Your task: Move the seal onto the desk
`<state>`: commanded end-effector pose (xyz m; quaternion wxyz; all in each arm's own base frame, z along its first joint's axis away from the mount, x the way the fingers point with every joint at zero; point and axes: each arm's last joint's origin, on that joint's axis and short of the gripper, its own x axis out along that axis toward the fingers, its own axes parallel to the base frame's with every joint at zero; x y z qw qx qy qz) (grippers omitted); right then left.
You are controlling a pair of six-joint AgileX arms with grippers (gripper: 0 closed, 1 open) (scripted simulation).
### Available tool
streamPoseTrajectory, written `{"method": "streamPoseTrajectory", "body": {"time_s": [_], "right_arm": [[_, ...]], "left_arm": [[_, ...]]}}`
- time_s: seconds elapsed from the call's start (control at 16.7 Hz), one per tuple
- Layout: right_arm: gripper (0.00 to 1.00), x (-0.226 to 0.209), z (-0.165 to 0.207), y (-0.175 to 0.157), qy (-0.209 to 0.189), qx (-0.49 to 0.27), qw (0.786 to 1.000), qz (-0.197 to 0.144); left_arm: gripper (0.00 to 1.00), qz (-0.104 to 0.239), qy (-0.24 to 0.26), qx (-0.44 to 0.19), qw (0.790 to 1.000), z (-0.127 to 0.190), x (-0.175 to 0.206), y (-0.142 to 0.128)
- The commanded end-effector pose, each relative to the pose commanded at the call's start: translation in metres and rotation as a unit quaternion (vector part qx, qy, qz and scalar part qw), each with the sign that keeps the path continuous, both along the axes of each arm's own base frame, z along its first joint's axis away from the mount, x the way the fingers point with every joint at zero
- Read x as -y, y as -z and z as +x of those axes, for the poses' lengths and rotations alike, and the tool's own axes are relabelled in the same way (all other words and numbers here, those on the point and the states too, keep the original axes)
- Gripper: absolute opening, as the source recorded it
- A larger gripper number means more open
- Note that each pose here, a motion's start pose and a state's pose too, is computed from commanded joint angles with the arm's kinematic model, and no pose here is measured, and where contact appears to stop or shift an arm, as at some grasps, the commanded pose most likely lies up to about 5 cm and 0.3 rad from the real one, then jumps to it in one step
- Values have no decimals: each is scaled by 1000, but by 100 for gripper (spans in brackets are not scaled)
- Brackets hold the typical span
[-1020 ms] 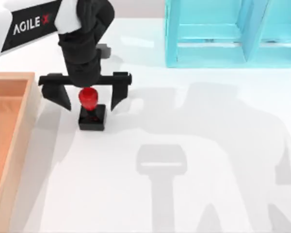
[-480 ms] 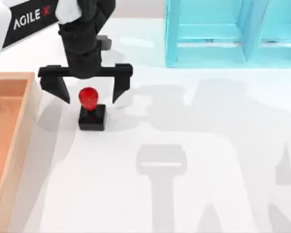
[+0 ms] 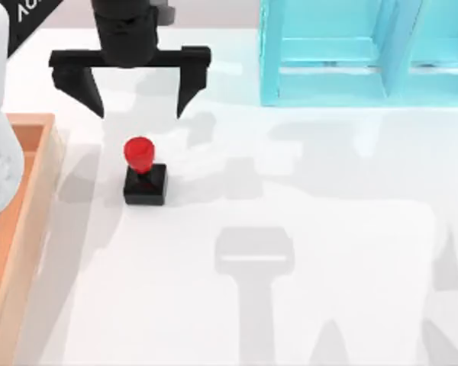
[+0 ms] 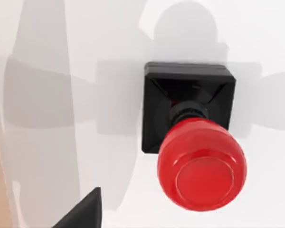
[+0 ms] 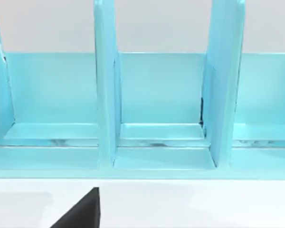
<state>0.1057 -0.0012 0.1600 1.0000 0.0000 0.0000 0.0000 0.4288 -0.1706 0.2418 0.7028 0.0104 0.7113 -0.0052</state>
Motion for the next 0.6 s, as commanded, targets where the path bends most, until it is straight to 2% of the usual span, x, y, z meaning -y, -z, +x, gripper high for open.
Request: {"method": "streamPoseTrajectory", "body": {"time_s": [0.3,0.6], "right_arm": [[100,0,0,0,0,0,1000,0],[100,0,0,0,0,0,1000,0]], "left_arm": [[100,-2,-1,5,1000,-11,-6,-47],[100,-3,-2,7,1000,-18,-9,-63]]}}
